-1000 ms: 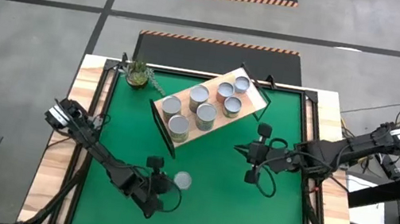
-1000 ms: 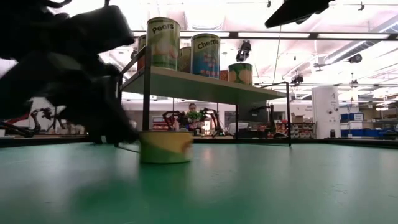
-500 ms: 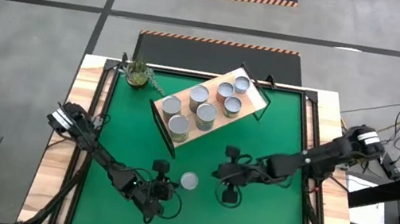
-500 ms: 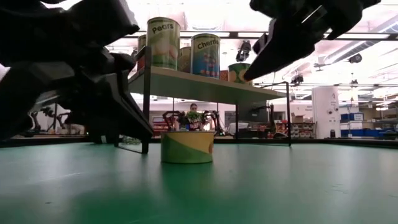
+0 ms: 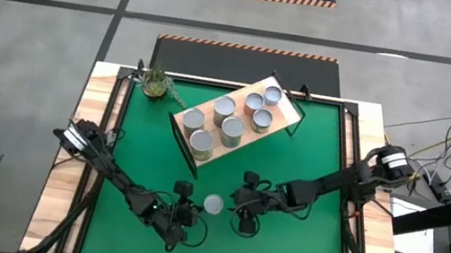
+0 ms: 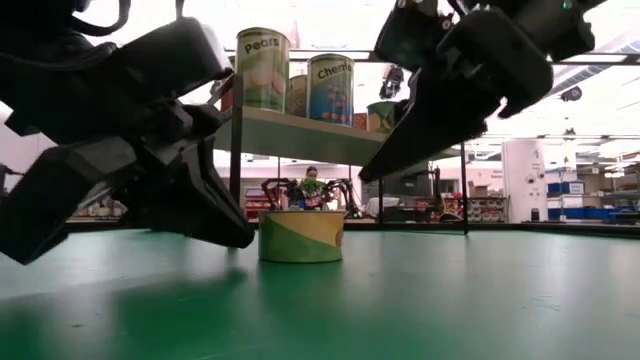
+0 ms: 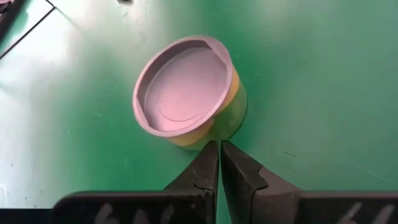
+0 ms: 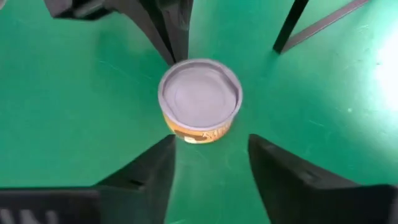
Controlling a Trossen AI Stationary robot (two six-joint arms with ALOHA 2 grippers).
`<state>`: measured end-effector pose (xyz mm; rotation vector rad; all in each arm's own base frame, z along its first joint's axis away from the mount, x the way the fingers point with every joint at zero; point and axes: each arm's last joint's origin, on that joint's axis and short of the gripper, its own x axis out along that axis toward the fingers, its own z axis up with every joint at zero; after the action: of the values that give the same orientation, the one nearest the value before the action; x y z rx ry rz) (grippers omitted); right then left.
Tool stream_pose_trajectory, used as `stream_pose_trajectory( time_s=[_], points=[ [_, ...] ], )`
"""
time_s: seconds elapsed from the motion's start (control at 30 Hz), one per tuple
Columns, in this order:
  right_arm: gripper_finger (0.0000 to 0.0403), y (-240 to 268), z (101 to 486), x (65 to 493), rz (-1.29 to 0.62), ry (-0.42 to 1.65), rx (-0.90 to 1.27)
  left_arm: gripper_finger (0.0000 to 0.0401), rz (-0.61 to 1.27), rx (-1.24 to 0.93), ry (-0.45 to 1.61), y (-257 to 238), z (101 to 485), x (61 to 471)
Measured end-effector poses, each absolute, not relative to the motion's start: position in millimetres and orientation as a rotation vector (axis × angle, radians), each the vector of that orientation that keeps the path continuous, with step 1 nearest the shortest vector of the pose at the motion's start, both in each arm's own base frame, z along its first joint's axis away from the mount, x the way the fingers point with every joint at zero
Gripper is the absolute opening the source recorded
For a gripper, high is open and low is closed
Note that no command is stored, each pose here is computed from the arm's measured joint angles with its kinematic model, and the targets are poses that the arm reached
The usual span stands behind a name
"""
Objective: Pick and place cans onto a shelf
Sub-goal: Put the yellow can on the shelf
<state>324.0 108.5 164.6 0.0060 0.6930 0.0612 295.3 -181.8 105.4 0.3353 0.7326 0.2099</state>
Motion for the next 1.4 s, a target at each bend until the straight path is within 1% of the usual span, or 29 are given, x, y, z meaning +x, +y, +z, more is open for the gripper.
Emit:
stream_pose_trajectory(
  time_s=[0.13,0.27,0.4,0.57,0.7,0.8,0.9,1.07,1.13,1.27,1.4],
  points=[
    [0.0236,110,151,330,0.057,0.691,-0.002,0.0000,0.212,0.332,0.731,-181,104,296],
    [0.0279,113,139,337,0.066,0.669,-0.019,0.0000,0.214,0.331,0.731,-180,103,296],
    [0.0306,110,129,344,0.062,0.641,-0.014,0.0000,0.216,0.324,0.724,-179,102,296],
    [0.0321,106,116,350,0.054,0.632,-0.007,0.0000,0.219,0.319,0.721,-178,102,297],
    [0.0321,108,109,354,0.084,0.599,-0.015,0.0000,0.220,0.320,0.720,-177,102,297],
    [0.0311,109,107,356,0.086,0.579,-0.016,0.0000,0.217,0.317,0.719,-177,102,297],
    [0.0288,107,108,356,0.081,0.574,-0.014,0.0000,0.217,0.316,0.718,-177,102,297],
    [0.0235,107,108,356,0.083,0.574,-0.015,0.0000,0.217,0.317,0.719,-177,101,297],
    [0.0226,107,108,356,0.085,0.575,-0.015,0.0000,0.217,0.317,0.719,-177,101,297],
    [0.0231,107,112,354,0.094,0.588,-0.019,0.0000,0.217,0.316,0.715,-177,102,297],
    [0.0243,106,130,347,0.118,0.631,-0.021,0.0000,0.225,0.315,0.717,-177,103,296]
  ],
)
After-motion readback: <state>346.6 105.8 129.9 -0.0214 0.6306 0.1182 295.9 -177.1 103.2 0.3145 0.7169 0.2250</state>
